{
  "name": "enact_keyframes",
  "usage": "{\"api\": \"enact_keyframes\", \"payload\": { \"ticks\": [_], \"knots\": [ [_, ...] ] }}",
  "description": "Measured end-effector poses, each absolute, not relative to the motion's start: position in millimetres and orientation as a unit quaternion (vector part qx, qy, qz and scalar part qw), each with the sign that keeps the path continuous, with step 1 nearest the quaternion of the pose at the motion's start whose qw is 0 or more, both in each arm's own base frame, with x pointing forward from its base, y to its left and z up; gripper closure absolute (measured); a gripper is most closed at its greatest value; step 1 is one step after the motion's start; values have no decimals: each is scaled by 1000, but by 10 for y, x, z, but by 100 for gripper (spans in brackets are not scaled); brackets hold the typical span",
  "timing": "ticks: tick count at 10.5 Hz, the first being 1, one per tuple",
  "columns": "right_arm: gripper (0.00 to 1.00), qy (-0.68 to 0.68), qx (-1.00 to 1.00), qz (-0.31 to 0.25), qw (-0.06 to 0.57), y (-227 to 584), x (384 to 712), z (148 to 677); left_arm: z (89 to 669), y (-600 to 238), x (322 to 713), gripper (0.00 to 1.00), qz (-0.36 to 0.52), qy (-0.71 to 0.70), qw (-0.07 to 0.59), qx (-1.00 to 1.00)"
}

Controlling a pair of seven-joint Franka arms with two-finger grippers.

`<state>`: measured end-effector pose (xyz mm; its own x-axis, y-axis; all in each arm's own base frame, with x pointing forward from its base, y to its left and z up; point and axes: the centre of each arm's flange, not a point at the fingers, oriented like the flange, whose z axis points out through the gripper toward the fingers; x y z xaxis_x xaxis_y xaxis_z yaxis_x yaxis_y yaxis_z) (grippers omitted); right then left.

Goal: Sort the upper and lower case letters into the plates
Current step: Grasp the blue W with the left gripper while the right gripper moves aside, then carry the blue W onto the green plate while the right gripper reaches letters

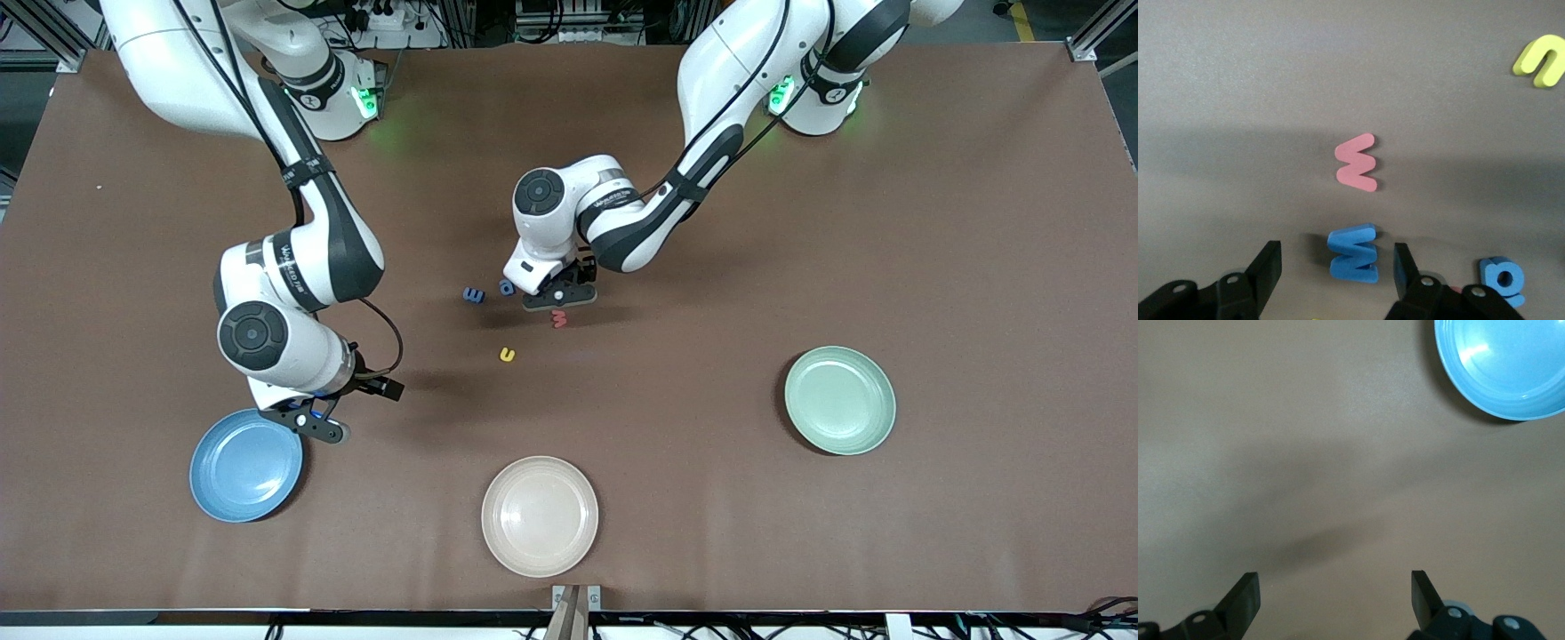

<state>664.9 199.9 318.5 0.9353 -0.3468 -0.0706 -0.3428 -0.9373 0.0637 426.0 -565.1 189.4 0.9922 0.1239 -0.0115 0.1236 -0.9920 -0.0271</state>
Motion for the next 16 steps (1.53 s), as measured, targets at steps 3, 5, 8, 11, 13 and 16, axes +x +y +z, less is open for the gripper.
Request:
{"api": "enact_keyframes", "payload": {
  "ticks": [3,5,8,11,13,16],
  "knots": [
    [0,-173,984,-40,28,2005,6646,3179,1819,-5652,4252,26,9,-62,11,-998],
    [0,-172,984,-39,31,2002,6647,3174,1748,-5645,4245,31,12,-62,12,-998],
    [0,-171,984,-39,32,2001,6647,3166,1737,-5660,4264,53,9,-63,6,-998],
    [0,-171,984,-40,32,2002,6646,3154,1814,-5591,4403,65,2,-78,3,-997],
    [0,-171,984,-40,33,2022,6640,3144,2290,-5288,4801,65,-23,-110,-10,-994],
    [0,-189,981,-36,32,2340,6561,3033,3311,-4444,5346,65,-65,-165,-27,-984]
  ]
}}
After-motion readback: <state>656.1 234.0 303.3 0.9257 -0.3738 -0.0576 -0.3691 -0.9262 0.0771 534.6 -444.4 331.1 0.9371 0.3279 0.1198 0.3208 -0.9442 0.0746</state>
